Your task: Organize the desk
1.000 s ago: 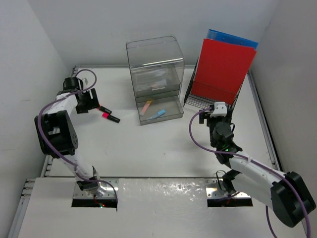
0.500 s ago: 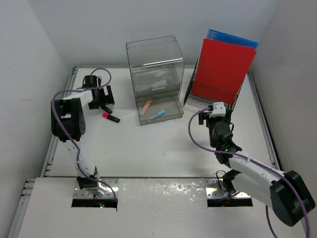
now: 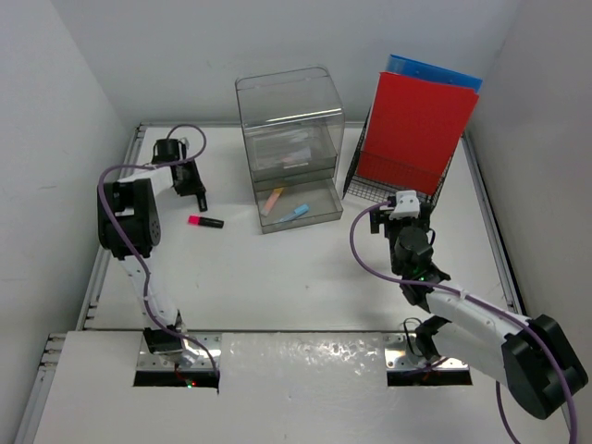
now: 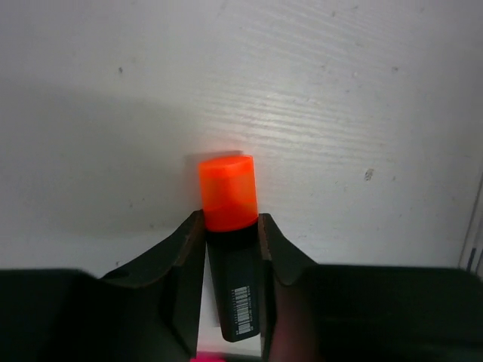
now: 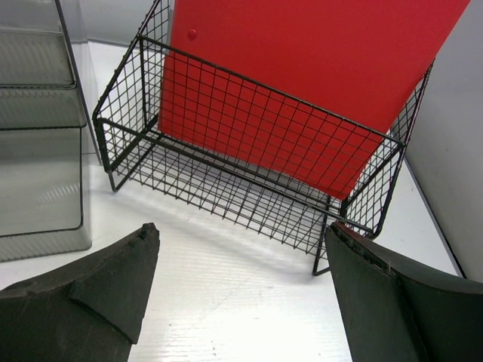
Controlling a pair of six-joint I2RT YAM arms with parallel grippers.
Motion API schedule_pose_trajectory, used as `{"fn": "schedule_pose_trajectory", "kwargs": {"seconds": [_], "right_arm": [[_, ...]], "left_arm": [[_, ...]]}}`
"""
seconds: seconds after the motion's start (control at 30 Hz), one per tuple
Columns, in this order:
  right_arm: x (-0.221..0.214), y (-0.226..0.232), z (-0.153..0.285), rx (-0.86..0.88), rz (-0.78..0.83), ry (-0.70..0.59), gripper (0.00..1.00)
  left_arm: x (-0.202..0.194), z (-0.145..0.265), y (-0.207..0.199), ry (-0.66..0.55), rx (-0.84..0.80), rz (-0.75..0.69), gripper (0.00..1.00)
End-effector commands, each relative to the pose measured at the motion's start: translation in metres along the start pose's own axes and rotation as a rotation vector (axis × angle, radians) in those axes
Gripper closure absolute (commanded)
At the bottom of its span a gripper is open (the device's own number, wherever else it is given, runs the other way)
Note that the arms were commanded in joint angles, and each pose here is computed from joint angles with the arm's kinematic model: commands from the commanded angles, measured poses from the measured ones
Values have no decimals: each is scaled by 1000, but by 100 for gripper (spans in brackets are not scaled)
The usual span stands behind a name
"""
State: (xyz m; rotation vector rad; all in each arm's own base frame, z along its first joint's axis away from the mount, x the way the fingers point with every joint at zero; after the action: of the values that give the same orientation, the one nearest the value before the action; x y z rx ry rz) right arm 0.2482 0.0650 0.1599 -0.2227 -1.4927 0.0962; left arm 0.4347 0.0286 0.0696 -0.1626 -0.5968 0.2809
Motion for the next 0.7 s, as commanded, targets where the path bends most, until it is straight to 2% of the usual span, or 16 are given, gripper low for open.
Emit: {"fn": "schedule_pose_trajectory", "kwargs": {"seconds": [0.0, 0.13, 0.27, 0.37, 0.5, 0.67], "right_arm": [[12, -2, -1, -21, -34, -48, 13], [13, -4, 0, -25, -33, -52, 13], [15, -6, 2, -34, -37, -59, 13], [15, -7, 3, -36, -38, -63, 12], [16, -8, 3, -40, -42, -68, 12], [17, -7, 2, -33, -45, -74, 12]], "left_arm": [[-12, -17, -9, 74, -59, 34, 100], [-3, -18, -22, 74, -127, 45, 100], [18, 7, -37, 31, -226, 35, 100], [41, 51, -43, -81, -239, -24, 100], [71, 135, -57, -281, -254, -138, 100], [84, 209, -72, -425, -279, -256, 100]]}}
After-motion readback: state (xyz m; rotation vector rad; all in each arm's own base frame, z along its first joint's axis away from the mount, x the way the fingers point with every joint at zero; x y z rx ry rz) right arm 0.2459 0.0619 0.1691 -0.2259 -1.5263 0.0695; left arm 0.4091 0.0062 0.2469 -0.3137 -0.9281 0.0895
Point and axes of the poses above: each gripper's point midway between its finger pads, its own z axis back along the fingers, its own y axis along the line the jaws close on, x = y × z, the point moved 7 cm from there along z, back along the fingers
